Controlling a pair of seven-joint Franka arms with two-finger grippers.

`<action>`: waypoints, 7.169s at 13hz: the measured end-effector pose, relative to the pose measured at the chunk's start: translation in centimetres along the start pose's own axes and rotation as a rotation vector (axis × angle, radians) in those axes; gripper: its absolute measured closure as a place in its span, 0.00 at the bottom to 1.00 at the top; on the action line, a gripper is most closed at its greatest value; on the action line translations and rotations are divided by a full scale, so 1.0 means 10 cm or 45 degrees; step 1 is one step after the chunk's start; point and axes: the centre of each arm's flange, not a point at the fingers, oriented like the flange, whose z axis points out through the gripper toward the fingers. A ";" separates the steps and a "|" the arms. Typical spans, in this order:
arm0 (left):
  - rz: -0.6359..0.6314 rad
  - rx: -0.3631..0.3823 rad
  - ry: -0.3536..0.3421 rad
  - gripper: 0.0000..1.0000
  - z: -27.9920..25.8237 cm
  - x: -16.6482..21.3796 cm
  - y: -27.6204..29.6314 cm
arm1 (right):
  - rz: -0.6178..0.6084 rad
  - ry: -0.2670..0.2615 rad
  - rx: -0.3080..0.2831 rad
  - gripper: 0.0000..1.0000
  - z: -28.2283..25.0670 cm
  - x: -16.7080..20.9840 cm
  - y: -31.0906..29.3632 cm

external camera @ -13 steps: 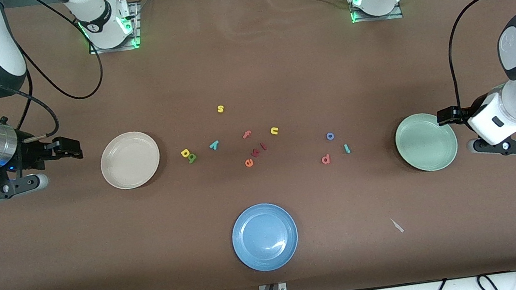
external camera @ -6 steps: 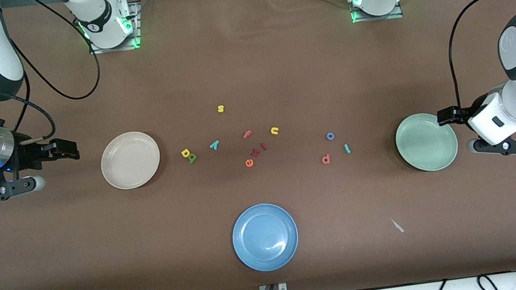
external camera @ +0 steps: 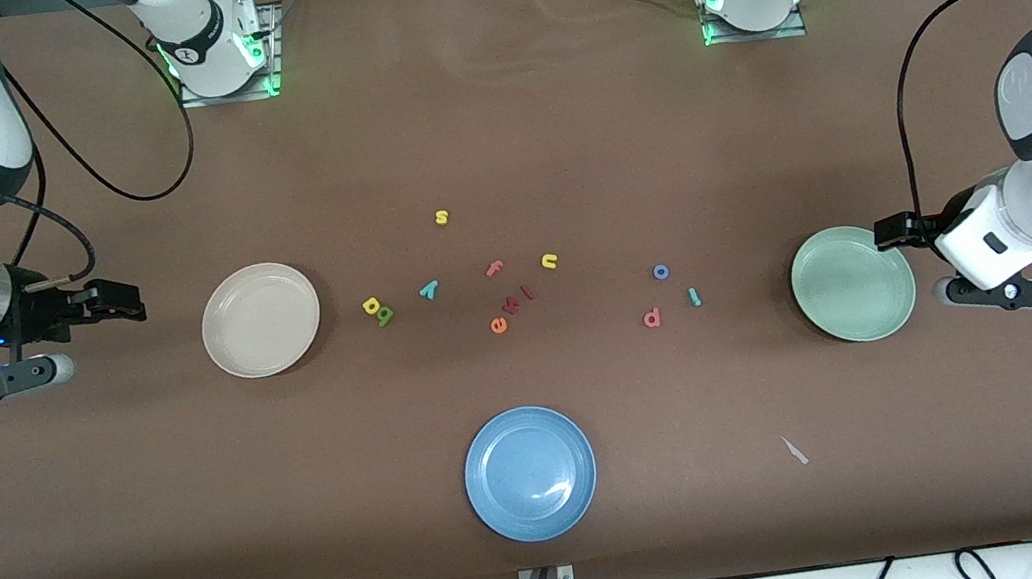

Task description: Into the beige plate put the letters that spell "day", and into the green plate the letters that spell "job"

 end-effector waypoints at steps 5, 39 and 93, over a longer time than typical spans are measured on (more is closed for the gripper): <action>0.000 0.000 -0.001 0.01 0.00 0.00 0.00 | -0.001 -0.004 0.000 0.00 0.02 0.00 0.00; -0.033 -0.034 -0.037 0.00 0.14 0.06 0.39 | 0.032 -0.022 -0.005 0.00 0.07 -0.03 0.17; -0.450 -0.206 0.048 0.00 1.24 0.32 1.64 | -0.418 0.092 0.017 0.07 3.57 -0.37 -2.15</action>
